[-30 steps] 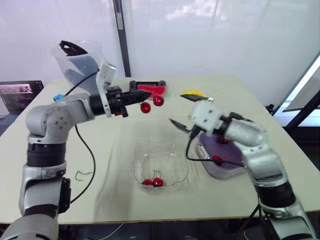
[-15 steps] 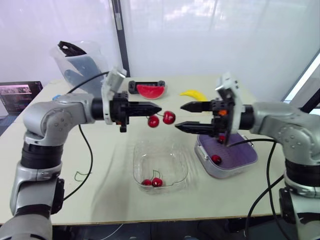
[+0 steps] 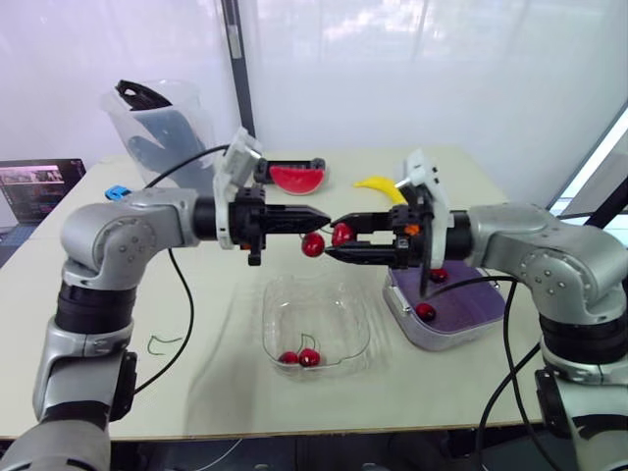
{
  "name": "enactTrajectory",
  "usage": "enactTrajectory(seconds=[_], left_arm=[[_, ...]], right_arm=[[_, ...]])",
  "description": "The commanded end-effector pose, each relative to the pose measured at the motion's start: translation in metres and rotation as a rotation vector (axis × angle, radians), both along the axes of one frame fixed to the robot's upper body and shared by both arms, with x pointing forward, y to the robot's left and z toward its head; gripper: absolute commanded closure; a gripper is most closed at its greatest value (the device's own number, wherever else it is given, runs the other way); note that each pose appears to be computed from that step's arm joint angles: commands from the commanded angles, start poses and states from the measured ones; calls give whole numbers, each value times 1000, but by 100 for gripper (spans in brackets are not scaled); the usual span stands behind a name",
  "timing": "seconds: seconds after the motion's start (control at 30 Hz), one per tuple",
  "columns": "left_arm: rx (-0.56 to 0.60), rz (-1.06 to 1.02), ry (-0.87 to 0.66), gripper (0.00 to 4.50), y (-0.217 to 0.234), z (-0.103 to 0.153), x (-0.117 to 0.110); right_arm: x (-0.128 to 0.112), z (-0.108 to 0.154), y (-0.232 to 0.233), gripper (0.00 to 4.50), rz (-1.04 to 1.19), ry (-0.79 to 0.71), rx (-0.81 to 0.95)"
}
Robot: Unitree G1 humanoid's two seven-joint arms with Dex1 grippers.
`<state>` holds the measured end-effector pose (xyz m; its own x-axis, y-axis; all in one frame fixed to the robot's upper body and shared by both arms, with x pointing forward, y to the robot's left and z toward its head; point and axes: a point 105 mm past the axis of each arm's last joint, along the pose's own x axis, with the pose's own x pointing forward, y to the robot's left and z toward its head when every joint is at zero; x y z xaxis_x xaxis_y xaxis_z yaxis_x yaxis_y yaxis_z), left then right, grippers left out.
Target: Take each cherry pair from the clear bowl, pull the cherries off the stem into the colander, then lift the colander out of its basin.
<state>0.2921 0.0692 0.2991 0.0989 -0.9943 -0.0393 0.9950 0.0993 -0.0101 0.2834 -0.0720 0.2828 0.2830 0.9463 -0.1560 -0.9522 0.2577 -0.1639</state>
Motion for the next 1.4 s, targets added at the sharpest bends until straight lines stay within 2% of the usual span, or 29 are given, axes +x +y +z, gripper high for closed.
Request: enactTrajectory(seconds=[0.03, 0.2, 0.27, 0.37, 0.67, 1.0, 1.23, 1.33, 1.4], left_arm=[[-20, 0, -40, 450, 2, 9, -4], [-36, 14, -38, 450, 3, 10, -2], [-36, 15, -36, 450, 3, 10, -2], [-37, 20, -37, 450, 4, 9, -1], [-34, 25, -39, 450, 5, 8, 0], [-37, 20, -44, 450, 3, 9, -1], [-42, 24, -42, 450, 4, 8, -1], [-47, 34, -41, 450, 4, 7, -1], [-49, 40, -41, 450, 5, 6, -1]], right_arm=[[-5, 12, 2, 165, 15, -56, 16], [-3, 12, 2, 165, 2, -43, 25], [-1, 12, 1, 214, -10, -37, 32], [0, 12, 1, 334, -13, -43, 25], [-1, 8, -2, 334, -11, -39, 8], [6, -27, -35, 334, -70, 36, -66], [18, -23, -63, 334, -157, 43, -51], [30, -16, -89, 334, -259, 17, -96], [39, -27, -109, 334, -344, 56, -194]])
